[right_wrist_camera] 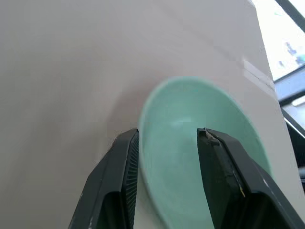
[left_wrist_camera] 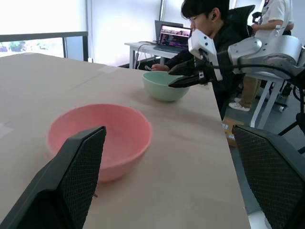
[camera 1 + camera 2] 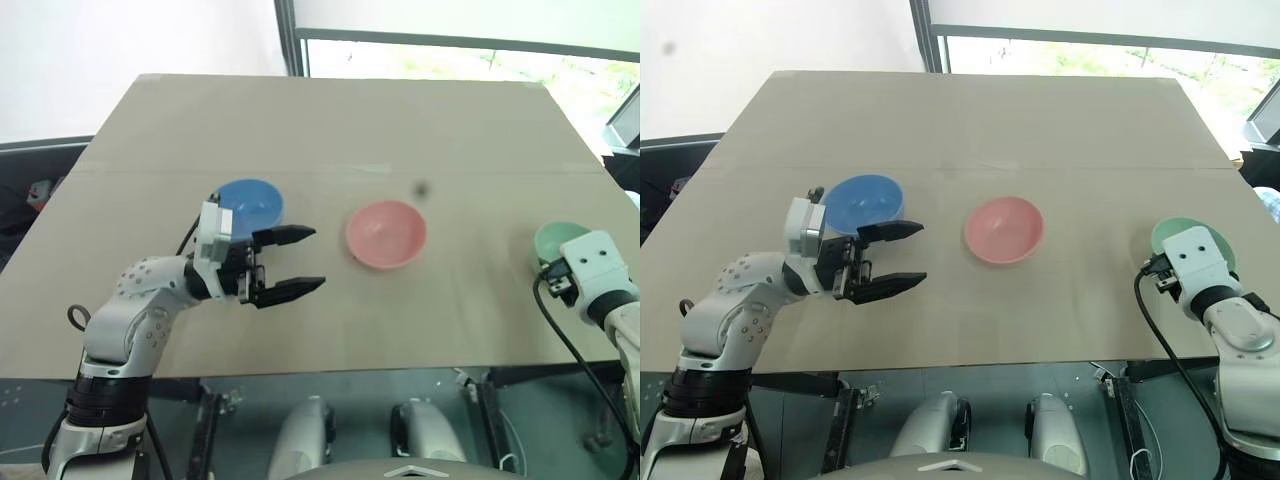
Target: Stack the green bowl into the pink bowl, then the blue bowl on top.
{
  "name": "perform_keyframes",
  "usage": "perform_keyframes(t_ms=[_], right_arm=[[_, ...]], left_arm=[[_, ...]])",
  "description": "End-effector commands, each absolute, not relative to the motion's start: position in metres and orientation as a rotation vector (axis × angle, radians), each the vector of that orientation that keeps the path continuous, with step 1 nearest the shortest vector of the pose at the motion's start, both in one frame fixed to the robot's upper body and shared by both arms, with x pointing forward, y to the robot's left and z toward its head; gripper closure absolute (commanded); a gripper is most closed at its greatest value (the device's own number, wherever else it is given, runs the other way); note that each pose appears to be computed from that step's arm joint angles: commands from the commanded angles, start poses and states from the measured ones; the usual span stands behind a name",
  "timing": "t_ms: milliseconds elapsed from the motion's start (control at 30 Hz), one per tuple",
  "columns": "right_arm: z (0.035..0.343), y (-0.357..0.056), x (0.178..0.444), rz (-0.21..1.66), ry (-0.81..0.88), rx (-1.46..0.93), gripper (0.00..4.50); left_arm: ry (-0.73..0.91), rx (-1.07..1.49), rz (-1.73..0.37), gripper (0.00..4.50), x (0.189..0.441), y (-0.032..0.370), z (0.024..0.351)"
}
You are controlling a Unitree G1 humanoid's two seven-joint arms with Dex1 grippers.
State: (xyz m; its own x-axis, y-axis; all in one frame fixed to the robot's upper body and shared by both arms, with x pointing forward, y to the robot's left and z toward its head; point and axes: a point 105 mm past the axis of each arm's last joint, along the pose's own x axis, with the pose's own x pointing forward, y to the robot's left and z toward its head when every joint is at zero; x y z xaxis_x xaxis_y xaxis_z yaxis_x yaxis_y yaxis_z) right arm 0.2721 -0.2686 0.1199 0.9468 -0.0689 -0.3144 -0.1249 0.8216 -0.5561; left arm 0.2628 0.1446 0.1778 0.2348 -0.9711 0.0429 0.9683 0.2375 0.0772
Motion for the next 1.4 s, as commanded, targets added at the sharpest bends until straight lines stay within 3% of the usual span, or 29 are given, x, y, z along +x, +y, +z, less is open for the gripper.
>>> perform_keyframes(t_ms=[33,67,200,233,400,600,733,833,933,1067,1233,1400], right_arm=[[0.117,-0.264,0.276,0.023,0.305,-0.562,2.49],[0.113,-0.264,0.277,0.029,0.316,-0.562,2.49],[0.111,-0.268,0.284,0.041,0.319,-0.575,4.19],[0.113,-0.269,0.285,0.039,0.314,-0.577,4.43],[0.142,-0.248,0.297,0.147,0.182,-0.629,4.43],[0.205,-0.126,0.287,0.645,-0.144,-0.451,4.43],[0.204,-0.075,0.276,0.882,-0.162,-0.429,4.43],[0.181,-0.056,0.276,1.003,-0.07,-0.412,4.43],[0.163,-0.054,0.287,1.013,-0.019,-0.438,3.67],[0.178,-0.065,0.297,0.936,-0.093,-0.477,2.06],[0.21,-0.07,0.271,0.979,-0.215,-0.392,2.06],[0.21,-0.073,0.262,1.002,-0.213,-0.378,2.06]], left_arm=[[-0.12,0.07,-1.341,0.0,0.262,0.147,0.186],[-0.122,0.067,-1.331,0.0,0.262,0.148,0.187],[-0.123,0.068,-1.302,0.0,0.26,0.153,0.188],[-0.12,0.068,-1.296,0.0,0.259,0.154,0.187],[-0.116,0.066,-1.268,0.0,0.253,0.155,0.184],[-0.112,0.07,-1.225,0.0,0.254,0.157,0.181],[-0.096,0.078,-1.142,0.0,0.262,0.158,0.18],[-0.104,0.117,-1.061,0.0,0.27,0.162,0.181],[-0.114,0.182,-0.956,0.0,0.279,0.168,0.185],[-0.084,0.344,-0.794,0.0,0.288,0.178,0.189],[0.144,0.651,-0.628,0.0,0.303,0.199,0.178],[0.306,0.836,-0.574,0.0,0.319,0.214,0.164]])
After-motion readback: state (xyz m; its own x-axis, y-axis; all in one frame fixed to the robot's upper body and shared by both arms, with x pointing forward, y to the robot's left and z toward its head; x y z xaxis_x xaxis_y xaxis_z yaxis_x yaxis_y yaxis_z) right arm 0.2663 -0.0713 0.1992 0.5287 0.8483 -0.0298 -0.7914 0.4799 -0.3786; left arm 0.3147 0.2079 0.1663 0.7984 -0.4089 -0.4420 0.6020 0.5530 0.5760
